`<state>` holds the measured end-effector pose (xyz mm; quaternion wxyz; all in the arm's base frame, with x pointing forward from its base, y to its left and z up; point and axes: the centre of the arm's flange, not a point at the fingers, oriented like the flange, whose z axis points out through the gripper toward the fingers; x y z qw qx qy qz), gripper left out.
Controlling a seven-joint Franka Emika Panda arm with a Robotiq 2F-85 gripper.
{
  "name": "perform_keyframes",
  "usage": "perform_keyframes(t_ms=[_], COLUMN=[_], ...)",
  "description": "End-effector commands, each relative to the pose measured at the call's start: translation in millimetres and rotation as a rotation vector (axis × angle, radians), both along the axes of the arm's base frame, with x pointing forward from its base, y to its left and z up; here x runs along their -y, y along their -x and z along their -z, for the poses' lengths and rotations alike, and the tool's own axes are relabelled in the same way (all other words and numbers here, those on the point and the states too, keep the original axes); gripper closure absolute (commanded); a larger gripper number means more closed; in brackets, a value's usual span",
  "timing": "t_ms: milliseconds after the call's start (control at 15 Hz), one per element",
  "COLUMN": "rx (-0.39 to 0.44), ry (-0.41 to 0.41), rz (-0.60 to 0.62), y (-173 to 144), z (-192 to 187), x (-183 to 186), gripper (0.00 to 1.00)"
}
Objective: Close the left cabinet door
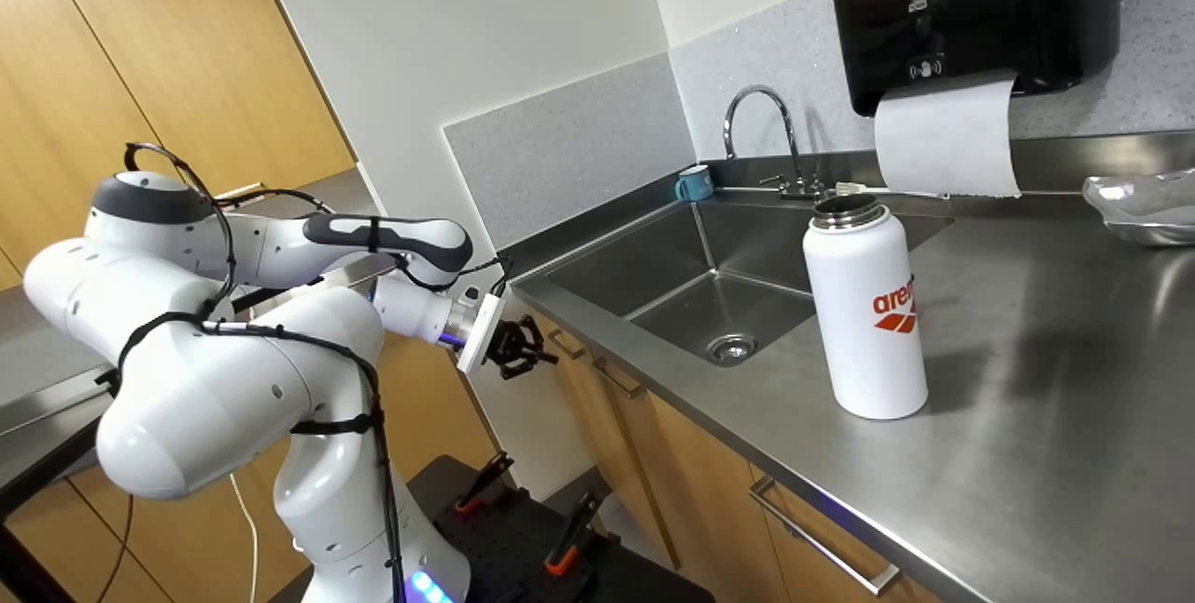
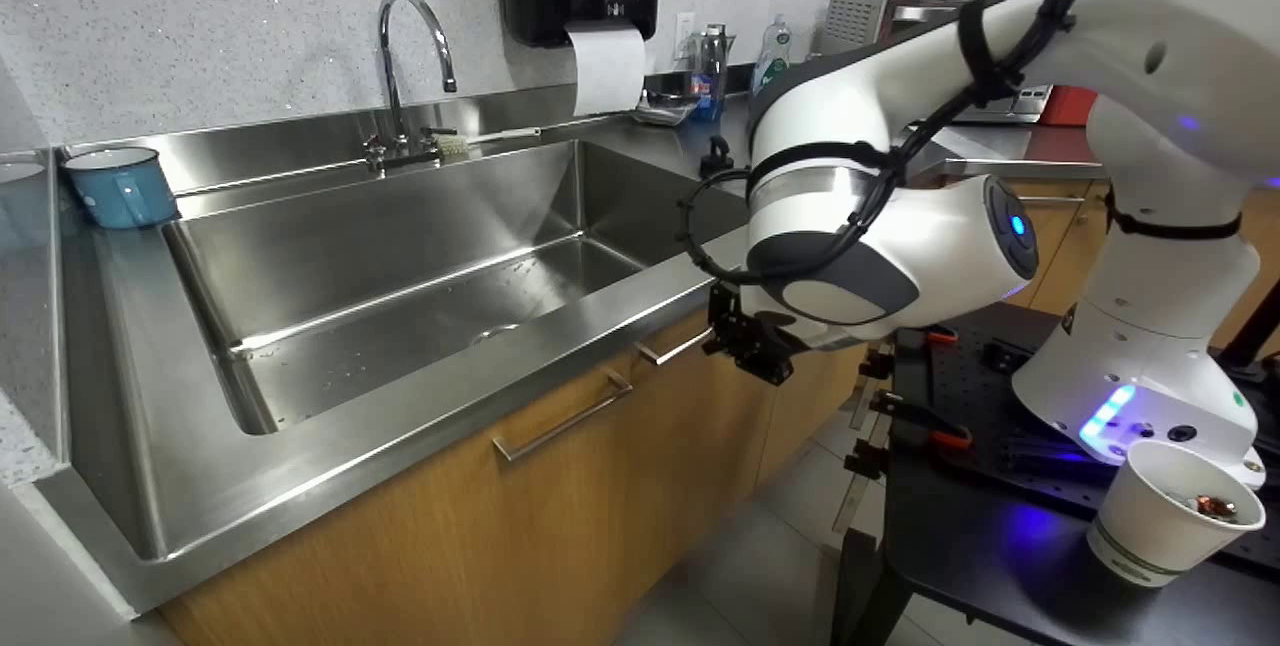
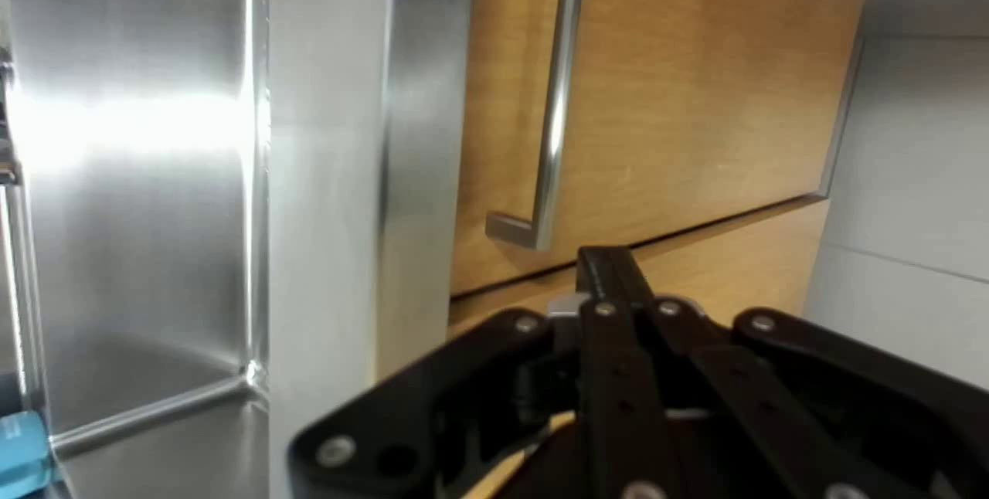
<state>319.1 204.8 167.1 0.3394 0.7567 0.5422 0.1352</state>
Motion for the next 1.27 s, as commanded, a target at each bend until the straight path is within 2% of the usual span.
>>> perform_keyframes(t_ms=[0,267,800,1200], rx=[0.025,0.077,0.016,-0.037], ry=[-0.080,-0.253,-0.561,-0.691], rz=[0.070,0.082,0.140,0.200], y=[33,48,66,74], z=[-71,-110,-158,-171], x=[-15,-10,8,21], gripper=[1.00,1.00,1.00,1.00])
